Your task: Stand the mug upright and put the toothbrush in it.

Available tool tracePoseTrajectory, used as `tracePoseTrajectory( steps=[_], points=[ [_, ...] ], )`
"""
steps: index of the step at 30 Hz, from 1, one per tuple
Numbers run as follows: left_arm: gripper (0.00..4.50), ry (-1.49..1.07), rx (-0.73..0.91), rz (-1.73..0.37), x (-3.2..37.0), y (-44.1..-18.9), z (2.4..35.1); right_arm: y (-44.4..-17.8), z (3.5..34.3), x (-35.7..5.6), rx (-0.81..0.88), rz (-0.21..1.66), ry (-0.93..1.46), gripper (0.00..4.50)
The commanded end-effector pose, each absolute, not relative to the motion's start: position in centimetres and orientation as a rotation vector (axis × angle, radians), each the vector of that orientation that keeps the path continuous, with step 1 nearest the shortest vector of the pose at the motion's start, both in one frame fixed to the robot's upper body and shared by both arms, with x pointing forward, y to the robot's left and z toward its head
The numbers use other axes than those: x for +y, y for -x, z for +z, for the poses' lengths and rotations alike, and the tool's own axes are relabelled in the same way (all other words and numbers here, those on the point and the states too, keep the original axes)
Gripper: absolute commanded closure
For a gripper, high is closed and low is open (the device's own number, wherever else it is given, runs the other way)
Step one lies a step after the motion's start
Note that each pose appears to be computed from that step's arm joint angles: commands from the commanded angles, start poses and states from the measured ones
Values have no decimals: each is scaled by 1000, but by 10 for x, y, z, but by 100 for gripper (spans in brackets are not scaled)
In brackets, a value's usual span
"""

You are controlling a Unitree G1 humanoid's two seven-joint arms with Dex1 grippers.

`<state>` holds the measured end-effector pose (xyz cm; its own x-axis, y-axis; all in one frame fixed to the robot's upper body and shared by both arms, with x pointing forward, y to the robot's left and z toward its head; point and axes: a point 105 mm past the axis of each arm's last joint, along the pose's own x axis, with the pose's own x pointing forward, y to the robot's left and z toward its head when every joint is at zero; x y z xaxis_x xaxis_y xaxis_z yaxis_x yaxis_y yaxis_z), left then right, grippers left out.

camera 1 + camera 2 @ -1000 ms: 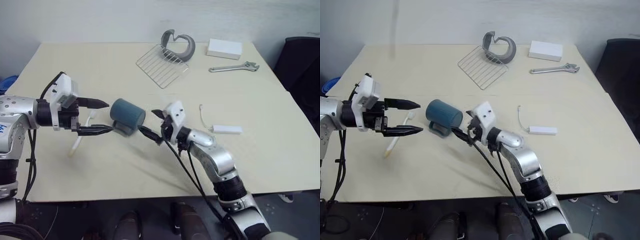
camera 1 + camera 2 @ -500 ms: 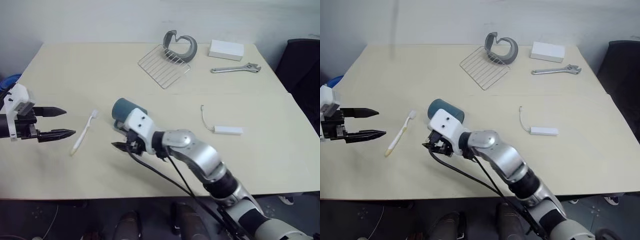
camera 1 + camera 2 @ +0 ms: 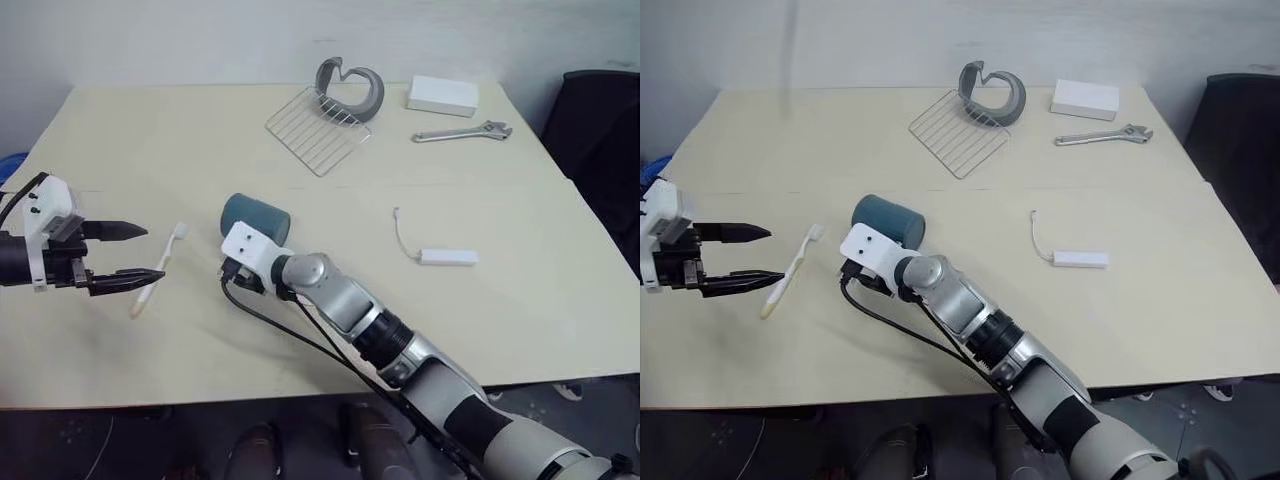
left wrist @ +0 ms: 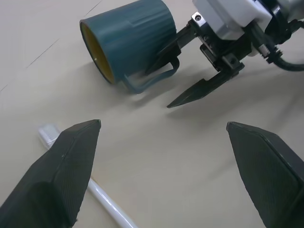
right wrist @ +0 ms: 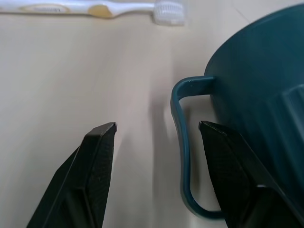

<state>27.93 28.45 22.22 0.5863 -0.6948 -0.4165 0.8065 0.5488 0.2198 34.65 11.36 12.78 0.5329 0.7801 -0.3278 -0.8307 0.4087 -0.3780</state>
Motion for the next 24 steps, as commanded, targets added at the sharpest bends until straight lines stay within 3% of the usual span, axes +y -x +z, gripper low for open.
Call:
tracePoseTrajectory(
  steps=[1,3,6,13,17,21,24],
  points=[
    [0,-437,243,-907,280,-281,235,-354,132,115,67,1006,561,163],
    [0,-438,238,-908,279,-282,235,-359,127,111,77,998,577,163],
    [0,-435,231,-912,277,-285,234,-366,125,105,81,982,578,223],
    [0,-432,216,-925,272,-291,234,-373,118,96,91,969,585,447],
    [0,-432,210,-934,269,-293,234,-367,121,96,77,1008,531,447],
    [0,-430,201,-945,265,-296,233,-340,166,103,-46,1154,114,447],
    [0,-430,197,-960,262,-298,233,-335,195,87,-148,1143,-140,447]
  ],
)
